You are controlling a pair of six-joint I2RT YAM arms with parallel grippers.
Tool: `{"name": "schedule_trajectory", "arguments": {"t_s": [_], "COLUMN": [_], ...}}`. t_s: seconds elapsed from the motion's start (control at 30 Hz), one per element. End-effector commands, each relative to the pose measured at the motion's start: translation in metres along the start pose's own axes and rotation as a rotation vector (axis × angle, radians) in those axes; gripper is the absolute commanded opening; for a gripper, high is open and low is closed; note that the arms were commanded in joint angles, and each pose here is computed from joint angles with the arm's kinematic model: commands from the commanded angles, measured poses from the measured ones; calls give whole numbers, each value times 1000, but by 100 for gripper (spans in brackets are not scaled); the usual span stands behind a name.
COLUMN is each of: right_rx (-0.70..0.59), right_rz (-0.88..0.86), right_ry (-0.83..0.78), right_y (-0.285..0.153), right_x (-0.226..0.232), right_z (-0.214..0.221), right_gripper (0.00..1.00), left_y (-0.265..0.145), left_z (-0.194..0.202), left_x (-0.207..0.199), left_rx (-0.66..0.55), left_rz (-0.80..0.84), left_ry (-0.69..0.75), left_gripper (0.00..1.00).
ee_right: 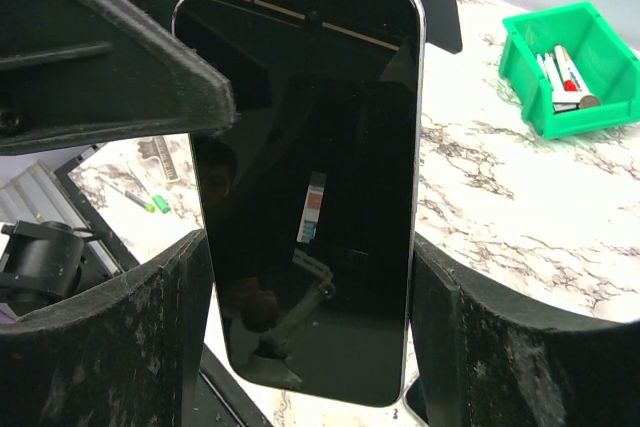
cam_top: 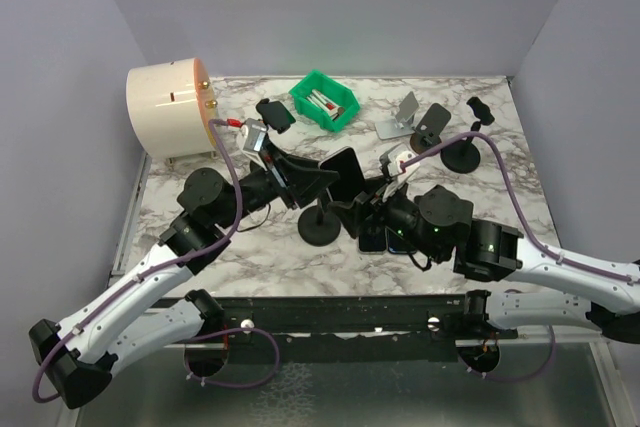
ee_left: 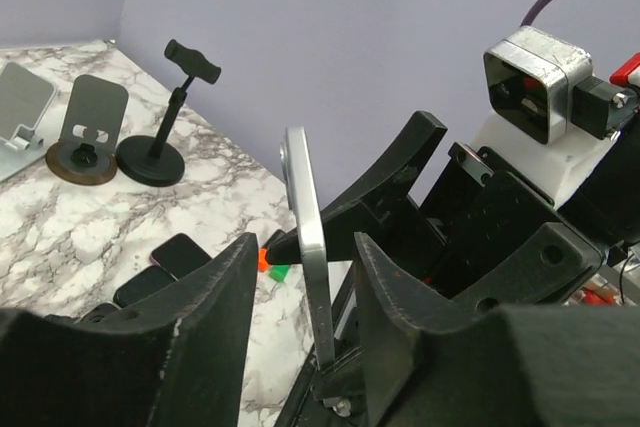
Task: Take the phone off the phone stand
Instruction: Place the phone at the center of the board.
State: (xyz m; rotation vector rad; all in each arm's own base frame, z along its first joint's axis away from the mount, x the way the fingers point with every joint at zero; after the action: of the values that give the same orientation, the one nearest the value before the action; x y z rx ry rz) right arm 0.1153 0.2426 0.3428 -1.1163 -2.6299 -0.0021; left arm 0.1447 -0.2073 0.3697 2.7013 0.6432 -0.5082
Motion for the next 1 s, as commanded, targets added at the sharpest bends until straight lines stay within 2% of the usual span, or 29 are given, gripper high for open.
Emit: {"name": "schedule_trajectory", "arguments": {"t_s": [0.0, 0.13, 0.3, 0.53, 0.57, 0.6, 0.67, 0.7, 0.77, 0.8, 0.83, 0.97], "right_rx": [-39, -33, -13, -13, -12, -9, -3, -2, -5, -9, -15, -19], "right_rz": [11, 13, 11, 4, -1, -11, -44, -51, -72, -80, -92, -169], "right_ry": [-3, -10, -21, -24, -24, -25, -25, -18, -3, 6, 14, 45], "right_y": [1, 2, 4, 1, 1, 0, -2, -4, -8, -10, -13, -26], "right_x": [3, 4, 5, 4, 4, 5, 7, 8, 9, 9, 9, 12], "right_z": [-17, -17, -16, -17, -17, -17, -17, -18, -20, -21, -23, -29], "right_gripper": [0, 0, 0, 1, 7, 21, 54, 65, 79, 94, 99, 99], "left_y": [4, 8, 12, 13, 13, 12, 11, 10, 9, 8, 7, 6], "left_z": [-14, -13, -10, -7, -7, -7, -9, -10, -14, -16, -19, -26], "left_x": [-10, -8, -7, -7, -7, -8, -9, -9, -10, -11, -12, -16], "left_rx": [-9, 0, 14, 26, 27, 25, 14, 7, -16, -28, -38, -58], "left_rz": [50, 46, 48, 58, 59, 62, 64, 61, 56, 53, 51, 56], "left_ry": [8, 5, 2, 6, 8, 11, 18, 20, 28, 29, 31, 17], "left_gripper": [42, 41, 9, 0, 0, 0, 0, 0, 0, 0, 0, 0]}}
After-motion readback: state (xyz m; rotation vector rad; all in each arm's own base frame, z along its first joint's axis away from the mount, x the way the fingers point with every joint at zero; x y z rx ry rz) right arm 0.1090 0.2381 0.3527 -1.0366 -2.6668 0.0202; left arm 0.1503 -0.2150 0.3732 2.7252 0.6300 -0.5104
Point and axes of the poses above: each gripper's point midway between its finger pads, its own y axis out along the fingers, its own x axis along the line the jaws close on, z = x × y, the point moved 8 cm from there along -y, back along the fingers, and after that the axes turned 8 degrees about y, right-handed, at the moved point
